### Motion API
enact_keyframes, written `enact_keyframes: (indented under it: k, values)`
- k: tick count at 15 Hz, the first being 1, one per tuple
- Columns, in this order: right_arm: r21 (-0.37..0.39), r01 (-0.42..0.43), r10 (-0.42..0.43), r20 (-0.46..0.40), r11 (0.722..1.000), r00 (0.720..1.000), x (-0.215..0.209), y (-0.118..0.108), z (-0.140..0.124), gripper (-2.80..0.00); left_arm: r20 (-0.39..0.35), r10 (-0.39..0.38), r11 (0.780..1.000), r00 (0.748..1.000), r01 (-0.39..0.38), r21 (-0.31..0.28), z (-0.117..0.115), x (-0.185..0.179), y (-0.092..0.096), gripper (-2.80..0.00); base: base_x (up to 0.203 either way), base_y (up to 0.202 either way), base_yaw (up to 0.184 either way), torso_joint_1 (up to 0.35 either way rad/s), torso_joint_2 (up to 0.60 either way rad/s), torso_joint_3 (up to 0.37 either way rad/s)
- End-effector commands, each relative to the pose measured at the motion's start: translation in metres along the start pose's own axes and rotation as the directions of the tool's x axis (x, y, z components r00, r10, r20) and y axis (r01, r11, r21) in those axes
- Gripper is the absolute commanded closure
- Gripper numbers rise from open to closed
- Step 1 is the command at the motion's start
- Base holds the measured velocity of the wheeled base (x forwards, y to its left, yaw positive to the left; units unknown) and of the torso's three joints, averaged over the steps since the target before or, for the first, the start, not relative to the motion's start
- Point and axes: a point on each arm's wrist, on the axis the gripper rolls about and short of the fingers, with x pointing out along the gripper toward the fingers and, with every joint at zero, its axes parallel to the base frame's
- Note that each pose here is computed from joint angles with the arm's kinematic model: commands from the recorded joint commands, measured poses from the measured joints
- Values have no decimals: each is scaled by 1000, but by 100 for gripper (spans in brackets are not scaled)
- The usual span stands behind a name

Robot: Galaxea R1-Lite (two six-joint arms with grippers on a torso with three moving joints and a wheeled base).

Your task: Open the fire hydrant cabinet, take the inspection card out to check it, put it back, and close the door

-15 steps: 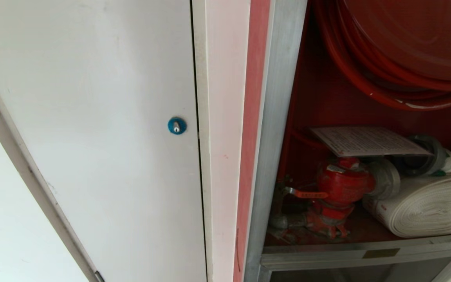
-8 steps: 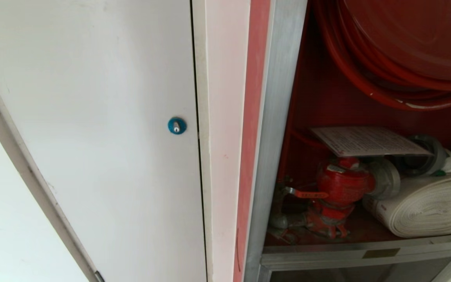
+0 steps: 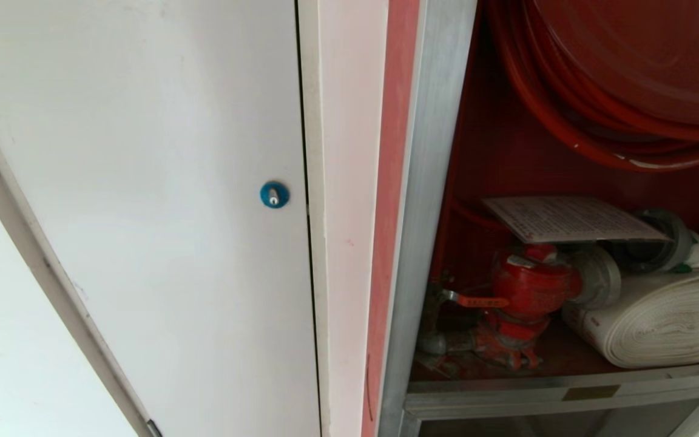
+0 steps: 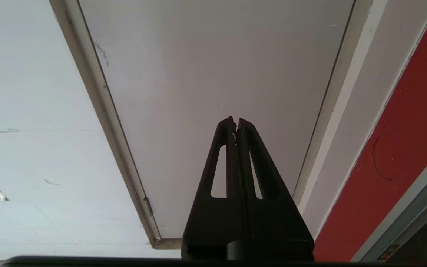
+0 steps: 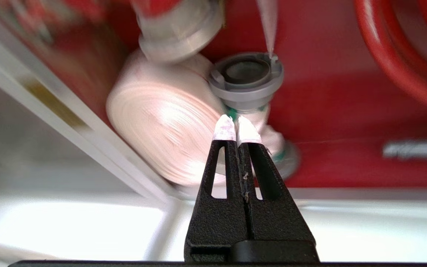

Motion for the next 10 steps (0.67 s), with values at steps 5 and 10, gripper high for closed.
enact_keyframes:
  k: [5, 10]
  values:
    - [-192, -3, -7, -50, 981, 999, 50, -8, 11, -9, -12, 0, 1000, 1000, 0, 0, -3, 1, 0, 0, 0, 0, 0, 0, 0, 0]
    - [-218, 21, -21, 4, 976, 1000, 84, -12, 19, -280, -12, 0, 1000, 1000, 0, 0, -3, 1, 0, 0, 0, 0, 0, 0, 0, 0]
